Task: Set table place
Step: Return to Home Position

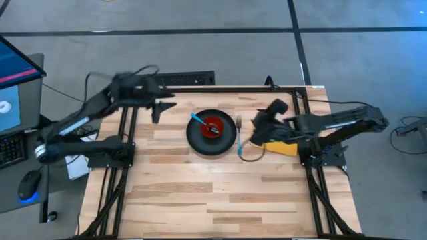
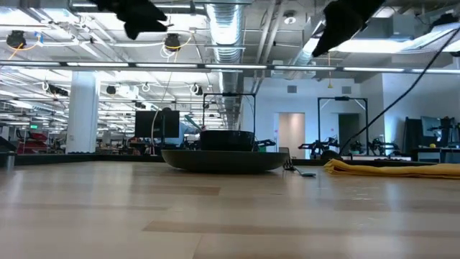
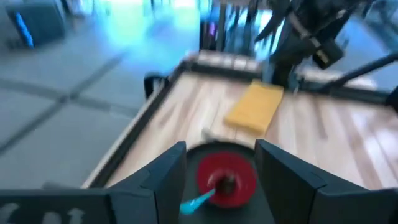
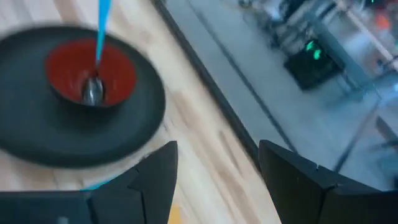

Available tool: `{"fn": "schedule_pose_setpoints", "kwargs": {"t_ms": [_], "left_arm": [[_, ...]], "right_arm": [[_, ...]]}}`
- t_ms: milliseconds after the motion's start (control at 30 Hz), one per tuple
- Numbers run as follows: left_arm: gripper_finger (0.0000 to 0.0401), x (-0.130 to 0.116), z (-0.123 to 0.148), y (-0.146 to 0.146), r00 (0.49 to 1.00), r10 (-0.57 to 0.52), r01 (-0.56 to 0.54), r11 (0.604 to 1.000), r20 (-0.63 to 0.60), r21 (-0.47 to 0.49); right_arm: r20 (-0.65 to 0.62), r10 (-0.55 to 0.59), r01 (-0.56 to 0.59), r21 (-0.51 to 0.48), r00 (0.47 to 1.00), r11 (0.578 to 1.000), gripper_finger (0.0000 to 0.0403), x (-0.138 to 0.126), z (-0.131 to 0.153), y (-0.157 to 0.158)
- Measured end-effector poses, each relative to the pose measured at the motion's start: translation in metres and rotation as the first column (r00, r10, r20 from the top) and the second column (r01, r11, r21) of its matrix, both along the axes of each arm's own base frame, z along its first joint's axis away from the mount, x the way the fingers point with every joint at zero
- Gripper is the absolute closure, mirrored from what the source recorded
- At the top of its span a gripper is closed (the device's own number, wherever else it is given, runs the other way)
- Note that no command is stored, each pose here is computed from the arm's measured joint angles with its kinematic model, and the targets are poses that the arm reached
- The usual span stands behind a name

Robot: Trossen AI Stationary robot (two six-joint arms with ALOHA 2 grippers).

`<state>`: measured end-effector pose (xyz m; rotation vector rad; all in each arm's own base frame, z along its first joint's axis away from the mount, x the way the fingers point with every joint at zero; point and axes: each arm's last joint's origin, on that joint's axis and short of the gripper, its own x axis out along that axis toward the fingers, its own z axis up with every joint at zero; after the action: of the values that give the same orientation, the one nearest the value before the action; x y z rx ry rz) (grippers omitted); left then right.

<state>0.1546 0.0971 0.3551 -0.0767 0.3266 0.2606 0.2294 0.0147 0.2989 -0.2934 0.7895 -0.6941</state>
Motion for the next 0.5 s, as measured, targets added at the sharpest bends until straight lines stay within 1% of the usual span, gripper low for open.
{"fn": "schedule_pose_setpoints", "kwargs": {"t_ms": [100,167,267,333,400,433,500], "left_arm": [[0.022,-0.022,-0.028,-0.018,0.988,-0.004,-0.005,0.998,0.154,0.061],[0.022,-0.037,-0.045,-0.027,0.961,-0.012,-0.02,0.994,0.277,0.11],[0.022,-0.054,-0.072,-0.04,0.915,-0.026,-0.034,0.99,0.404,0.139],[0.022,-0.063,-0.091,-0.046,0.9,-0.029,-0.04,0.988,0.434,0.15],[0.022,-0.07,-0.108,-0.05,0.893,-0.03,-0.042,0.988,0.449,0.15],[0.022,-0.071,-0.118,-0.051,0.894,-0.026,-0.039,0.99,0.448,0.135],[0.022,-0.074,-0.133,-0.053,0.89,-0.009,-0.043,0.994,0.456,0.103]], "right_arm": [[0.087,0.06,-0.06,-0.003,0.994,0.998,0.0154,-0.025,-0.003,0.005],[0.161,0.117,-0.114,-0.027,0.98,0.993,0.0154,-0.038,-0.007,0.007],[0.25,0.214,-0.195,-0.099,0.944,0.976,0.0154,-0.055,-0.018,0.004],[0.321,0.281,-0.259,-0.109,0.904,0.96,0.0154,-0.063,-0.029,-0.001],[0.397,0.341,-0.333,-0.092,0.852,0.939,0.0154,-0.07,-0.041,-0.007],[0.438,0.365,-0.366,-0.085,0.822,0.927,0.0154,-0.073,-0.046,-0.01],[0.495,0.381,-0.395,-0.081,0.781,0.915,0.0154,-0.08,-0.057,-0.017]]}}
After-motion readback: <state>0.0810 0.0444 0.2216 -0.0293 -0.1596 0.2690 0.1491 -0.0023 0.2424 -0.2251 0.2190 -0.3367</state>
